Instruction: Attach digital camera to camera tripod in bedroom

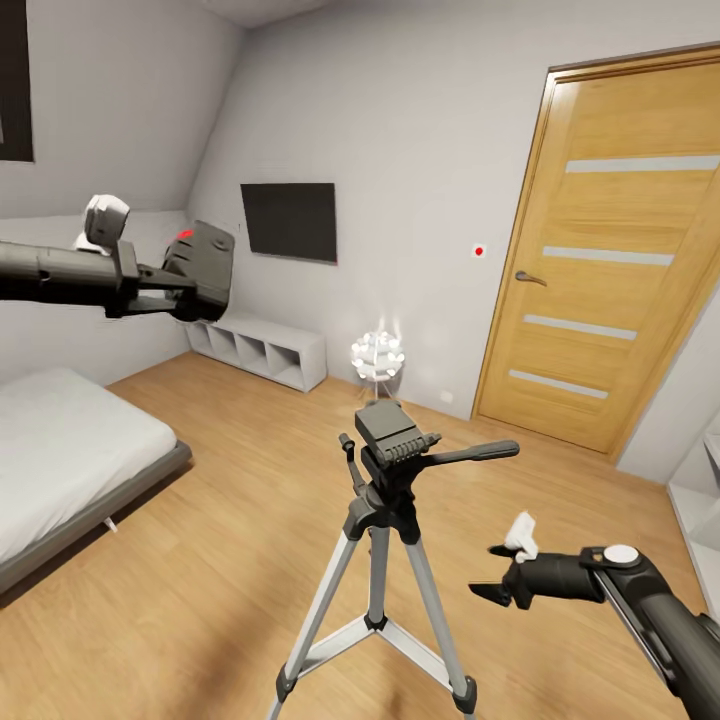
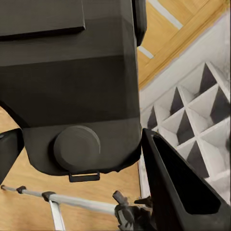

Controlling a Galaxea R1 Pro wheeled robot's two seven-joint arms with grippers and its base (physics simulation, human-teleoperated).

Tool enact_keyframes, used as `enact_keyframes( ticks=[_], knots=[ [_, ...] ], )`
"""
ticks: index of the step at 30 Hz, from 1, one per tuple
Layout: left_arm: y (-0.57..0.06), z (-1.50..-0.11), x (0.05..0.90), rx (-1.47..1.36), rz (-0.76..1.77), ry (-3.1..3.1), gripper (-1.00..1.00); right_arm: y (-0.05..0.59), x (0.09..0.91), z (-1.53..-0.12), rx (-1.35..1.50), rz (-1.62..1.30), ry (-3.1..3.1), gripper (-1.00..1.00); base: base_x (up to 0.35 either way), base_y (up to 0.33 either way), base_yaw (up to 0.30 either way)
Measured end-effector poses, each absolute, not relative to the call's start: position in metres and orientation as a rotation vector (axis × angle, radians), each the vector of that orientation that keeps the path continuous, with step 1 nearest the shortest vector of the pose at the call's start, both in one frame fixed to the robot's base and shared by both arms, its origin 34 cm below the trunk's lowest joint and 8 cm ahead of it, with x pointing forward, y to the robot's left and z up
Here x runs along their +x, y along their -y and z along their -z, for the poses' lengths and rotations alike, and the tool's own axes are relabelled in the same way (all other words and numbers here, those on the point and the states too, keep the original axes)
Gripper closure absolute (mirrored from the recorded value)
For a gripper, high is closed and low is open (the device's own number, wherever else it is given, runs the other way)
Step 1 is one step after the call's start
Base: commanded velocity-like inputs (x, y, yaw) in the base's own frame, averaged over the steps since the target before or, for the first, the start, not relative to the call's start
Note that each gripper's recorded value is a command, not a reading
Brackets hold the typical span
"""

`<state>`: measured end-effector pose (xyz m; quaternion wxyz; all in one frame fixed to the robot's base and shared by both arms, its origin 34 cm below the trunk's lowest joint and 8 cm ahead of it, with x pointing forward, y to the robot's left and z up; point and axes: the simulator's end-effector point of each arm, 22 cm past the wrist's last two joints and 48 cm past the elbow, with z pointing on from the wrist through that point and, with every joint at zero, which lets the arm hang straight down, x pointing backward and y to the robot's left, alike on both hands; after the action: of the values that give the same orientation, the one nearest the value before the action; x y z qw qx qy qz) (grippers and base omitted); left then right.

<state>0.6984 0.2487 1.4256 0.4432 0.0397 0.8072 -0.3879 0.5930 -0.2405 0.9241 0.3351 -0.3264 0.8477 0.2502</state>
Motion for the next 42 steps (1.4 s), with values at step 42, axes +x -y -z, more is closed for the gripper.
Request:
enact_keyframes(
  ticks=[42],
  knots=[
    [-0.086, -1.383, 0.664, 0.577, 1.117, -2.185, 1.0, 0.2, 0.556, -0.912, -0.958, -0.756, -2.079, -1.0, 0.0, 0.0, 0.0]
  ],
)
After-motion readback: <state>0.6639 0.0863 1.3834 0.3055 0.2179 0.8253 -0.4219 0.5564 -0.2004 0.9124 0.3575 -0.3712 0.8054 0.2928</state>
